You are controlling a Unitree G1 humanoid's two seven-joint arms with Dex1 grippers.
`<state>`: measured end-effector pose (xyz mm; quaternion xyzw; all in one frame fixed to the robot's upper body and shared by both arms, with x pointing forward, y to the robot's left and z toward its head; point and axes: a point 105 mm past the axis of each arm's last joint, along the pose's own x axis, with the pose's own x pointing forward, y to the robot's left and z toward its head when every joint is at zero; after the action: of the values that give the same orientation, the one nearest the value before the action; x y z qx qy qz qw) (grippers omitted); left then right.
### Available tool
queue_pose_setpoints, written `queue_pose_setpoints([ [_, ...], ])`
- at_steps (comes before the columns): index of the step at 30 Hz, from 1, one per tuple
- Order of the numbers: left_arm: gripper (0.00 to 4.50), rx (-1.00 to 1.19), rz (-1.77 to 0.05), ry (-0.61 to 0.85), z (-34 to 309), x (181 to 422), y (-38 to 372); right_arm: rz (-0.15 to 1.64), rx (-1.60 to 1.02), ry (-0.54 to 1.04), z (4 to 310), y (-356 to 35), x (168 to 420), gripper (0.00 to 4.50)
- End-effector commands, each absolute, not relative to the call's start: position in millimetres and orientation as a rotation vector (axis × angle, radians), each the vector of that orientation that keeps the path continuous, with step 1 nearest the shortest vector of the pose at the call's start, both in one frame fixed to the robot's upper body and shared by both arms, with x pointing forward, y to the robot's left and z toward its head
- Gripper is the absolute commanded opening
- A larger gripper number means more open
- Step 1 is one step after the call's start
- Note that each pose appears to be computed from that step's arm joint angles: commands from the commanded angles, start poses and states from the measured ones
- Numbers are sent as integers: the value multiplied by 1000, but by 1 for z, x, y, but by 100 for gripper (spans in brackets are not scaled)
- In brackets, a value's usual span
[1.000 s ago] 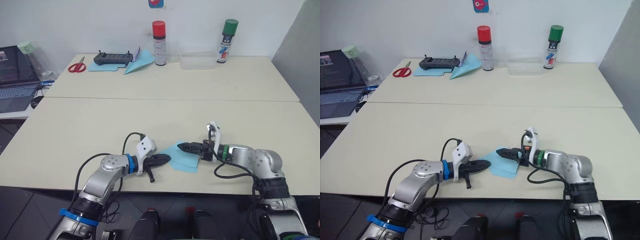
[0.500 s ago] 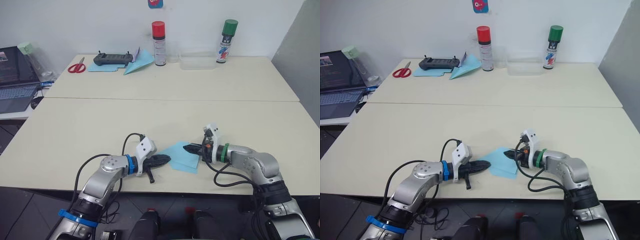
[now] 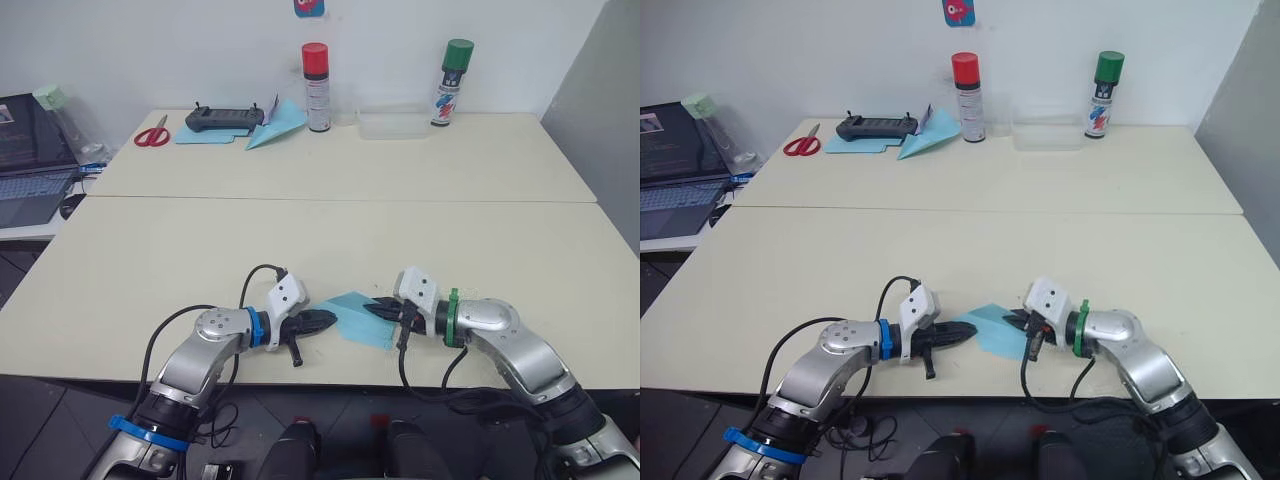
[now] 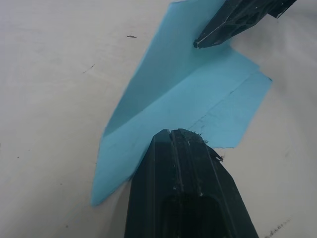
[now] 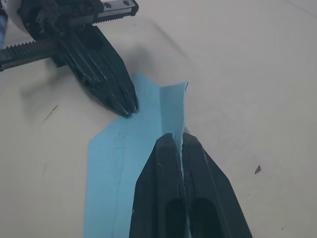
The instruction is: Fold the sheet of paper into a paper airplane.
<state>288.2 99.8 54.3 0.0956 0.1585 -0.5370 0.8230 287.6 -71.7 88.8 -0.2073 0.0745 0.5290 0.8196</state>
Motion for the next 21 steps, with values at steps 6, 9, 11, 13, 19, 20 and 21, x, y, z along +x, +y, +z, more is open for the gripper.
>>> queue_pose_setpoints([
  [6,0,244,-1099,449,30,285,112,1186,-558,76,80,-62,274,3],
  [9,0,244,-1088,459,29,285,113,1212,-539,99,75,-60,269,3],
  [11,0,246,-1088,462,28,285,113,1228,-560,118,67,-61,266,3],
  [13,0,245,-1089,463,28,284,113,1244,-581,120,63,-63,264,3],
  [19,0,248,-1085,470,29,283,116,1281,-684,111,55,-66,263,3],
  [20,0,247,-1084,473,29,282,117,1284,-699,110,54,-67,264,3],
  [21,0,246,-1085,475,30,282,119,1287,-706,112,53,-67,264,3],
])
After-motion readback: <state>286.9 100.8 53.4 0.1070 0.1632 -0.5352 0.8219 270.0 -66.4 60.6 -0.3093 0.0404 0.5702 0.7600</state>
